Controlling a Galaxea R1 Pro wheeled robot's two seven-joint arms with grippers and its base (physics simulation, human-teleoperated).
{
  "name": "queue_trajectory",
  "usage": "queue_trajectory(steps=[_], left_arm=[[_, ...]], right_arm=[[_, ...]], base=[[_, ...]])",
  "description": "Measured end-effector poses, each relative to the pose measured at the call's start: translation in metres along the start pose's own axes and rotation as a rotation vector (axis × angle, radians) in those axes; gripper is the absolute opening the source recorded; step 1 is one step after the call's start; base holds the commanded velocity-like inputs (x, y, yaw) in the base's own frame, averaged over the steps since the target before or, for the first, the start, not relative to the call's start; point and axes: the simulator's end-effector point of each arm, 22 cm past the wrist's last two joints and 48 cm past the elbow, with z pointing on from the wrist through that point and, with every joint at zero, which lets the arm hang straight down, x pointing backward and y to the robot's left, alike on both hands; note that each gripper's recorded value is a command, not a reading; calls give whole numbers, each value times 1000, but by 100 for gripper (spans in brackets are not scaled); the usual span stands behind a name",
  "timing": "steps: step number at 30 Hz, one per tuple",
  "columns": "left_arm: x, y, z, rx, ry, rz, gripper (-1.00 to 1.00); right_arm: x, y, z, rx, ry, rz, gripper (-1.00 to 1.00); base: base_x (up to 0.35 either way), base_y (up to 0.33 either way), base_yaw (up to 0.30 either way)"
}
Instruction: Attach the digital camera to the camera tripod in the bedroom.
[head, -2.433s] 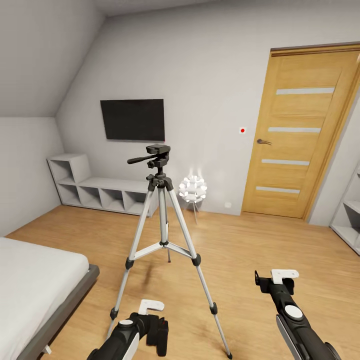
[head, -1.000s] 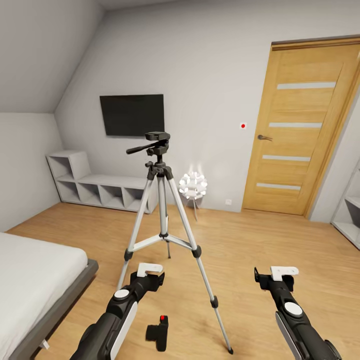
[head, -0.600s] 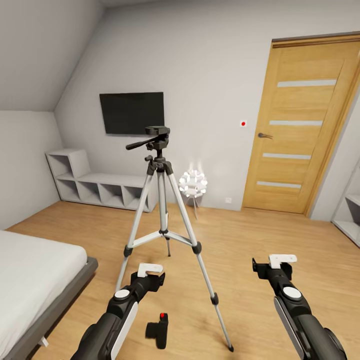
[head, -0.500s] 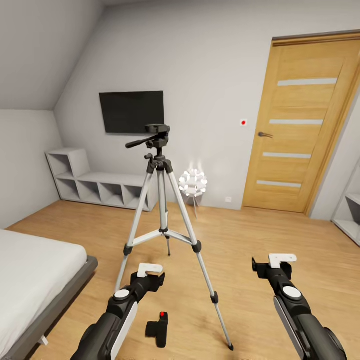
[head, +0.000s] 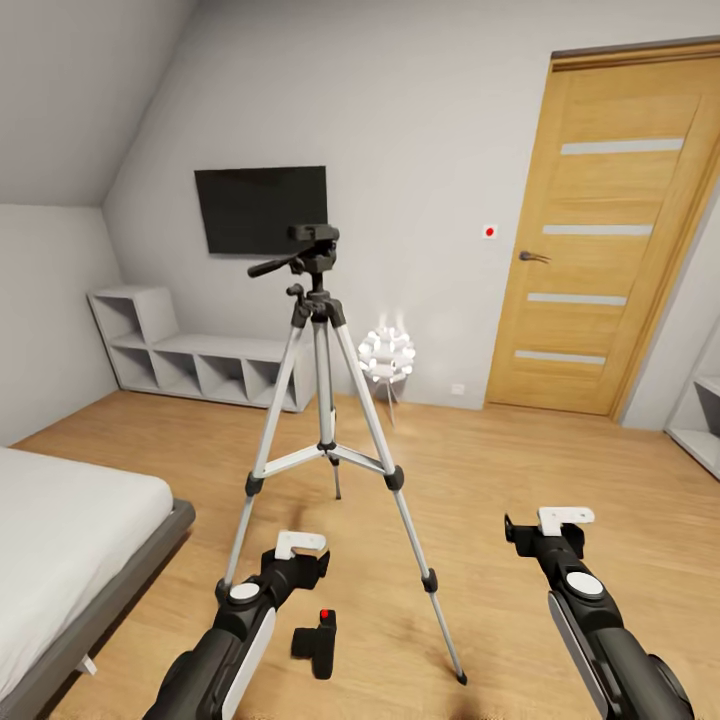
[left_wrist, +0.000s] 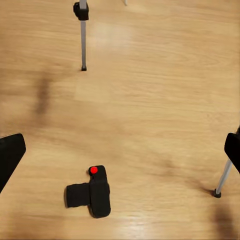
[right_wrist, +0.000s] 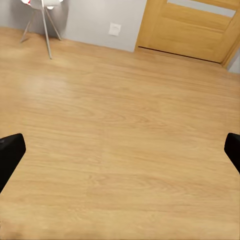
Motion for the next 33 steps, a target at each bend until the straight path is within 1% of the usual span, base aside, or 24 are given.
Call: queue_trajectory(steps=[10, 33], left_arm=[[31, 2, 13, 0, 24, -3, 100], [94, 6, 40, 1, 59, -9, 100]], right_arm=[[28, 4, 8, 0, 16, -3, 100], [95, 15, 24, -4, 52, -13, 100]], base=[[0, 0, 0], [0, 0, 0]])
